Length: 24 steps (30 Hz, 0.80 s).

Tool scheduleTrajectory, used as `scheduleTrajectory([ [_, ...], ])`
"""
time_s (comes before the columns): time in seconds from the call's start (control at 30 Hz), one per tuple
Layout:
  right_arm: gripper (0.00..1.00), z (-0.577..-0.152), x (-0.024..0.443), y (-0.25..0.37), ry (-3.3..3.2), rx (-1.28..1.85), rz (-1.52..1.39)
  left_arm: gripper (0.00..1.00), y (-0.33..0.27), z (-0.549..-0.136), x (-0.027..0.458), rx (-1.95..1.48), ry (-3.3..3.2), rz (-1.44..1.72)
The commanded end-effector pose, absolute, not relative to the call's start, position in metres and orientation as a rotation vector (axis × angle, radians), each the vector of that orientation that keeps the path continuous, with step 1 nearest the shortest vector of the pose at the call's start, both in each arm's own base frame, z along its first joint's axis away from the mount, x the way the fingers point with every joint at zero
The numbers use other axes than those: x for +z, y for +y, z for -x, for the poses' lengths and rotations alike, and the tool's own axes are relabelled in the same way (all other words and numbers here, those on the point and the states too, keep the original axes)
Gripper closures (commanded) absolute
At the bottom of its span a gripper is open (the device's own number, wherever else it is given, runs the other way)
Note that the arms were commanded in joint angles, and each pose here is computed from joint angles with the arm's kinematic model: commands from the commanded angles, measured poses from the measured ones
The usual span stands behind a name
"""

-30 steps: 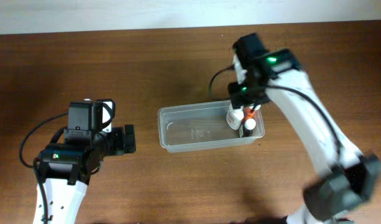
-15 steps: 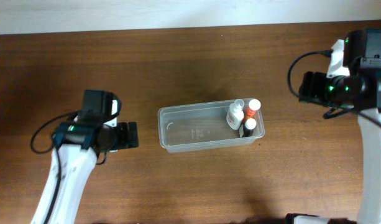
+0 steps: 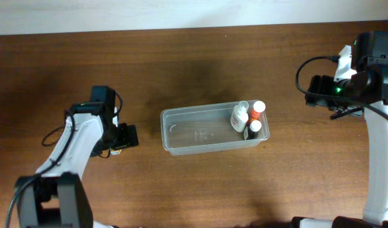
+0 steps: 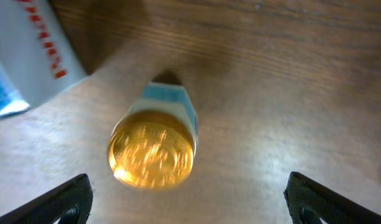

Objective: Pack container
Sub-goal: 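Grasp the gold-capped jar with the left gripper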

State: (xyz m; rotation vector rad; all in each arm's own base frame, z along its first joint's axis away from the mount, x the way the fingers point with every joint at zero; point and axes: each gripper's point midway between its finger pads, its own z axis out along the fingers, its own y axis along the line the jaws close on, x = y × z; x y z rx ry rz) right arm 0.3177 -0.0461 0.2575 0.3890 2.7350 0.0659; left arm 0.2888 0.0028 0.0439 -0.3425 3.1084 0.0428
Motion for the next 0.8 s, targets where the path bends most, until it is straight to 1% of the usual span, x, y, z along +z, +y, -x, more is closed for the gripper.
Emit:
scheduleTrajectory([
  [0.0,0.23,-0.317,0.257,-0.044,2.733,0.081,-0.373,0.01,-0.003,-0.291,0.033,-0.018,3.139,0.321],
  [0.23,0.23,-0.317,0.257,-0.044,2.734,0.081,-0.373,0.01,-0.003,-0.297,0.021,-0.017,3.141,0.316],
  [0.33,0.23,-0.317,0.257,-0.044,2.736,0.08,-0.373,0.11,-0.002,-0.298,0.021,-0.009,3.138,0.316],
  [0.37,0.23,-0.317,0.257,-0.044,2.736,0.08,-0.373,0.21,-0.002,-0.298,0.021,-0.003,3.137,0.316],
  [0.4,0.23,-0.317,0.257,-0.044,2.737,0.081,-0.374,0.26,-0.001,-0.298,0.021,0.002,3.137,0.316],
  [0.5,0.23,-0.317,0.257,-0.044,2.737,0.081,-0.373,0.37,-0.001,-0.298,0.021,0.007,3.137,0.316],
  [0.53,0.23,-0.316,0.257,-0.044,2.738,0.081,-0.374,0.38,-0.001,-0.298,0.021,0.007,3.137,0.316],
  [0.67,0.23,-0.316,0.257,-0.044,2.738,0.081,-0.374,0.39,-0.001,-0.297,0.021,0.007,3.139,0.316],
  [0.73,0.23,-0.317,0.257,-0.044,2.737,0.081,-0.374,0.42,-0.001,-0.297,0.021,0.007,3.14,0.316],
  [0.77,0.23,-0.317,0.257,-0.044,2.737,0.081,-0.373,0.42,0.0,-0.297,0.021,0.008,3.14,0.316],
])
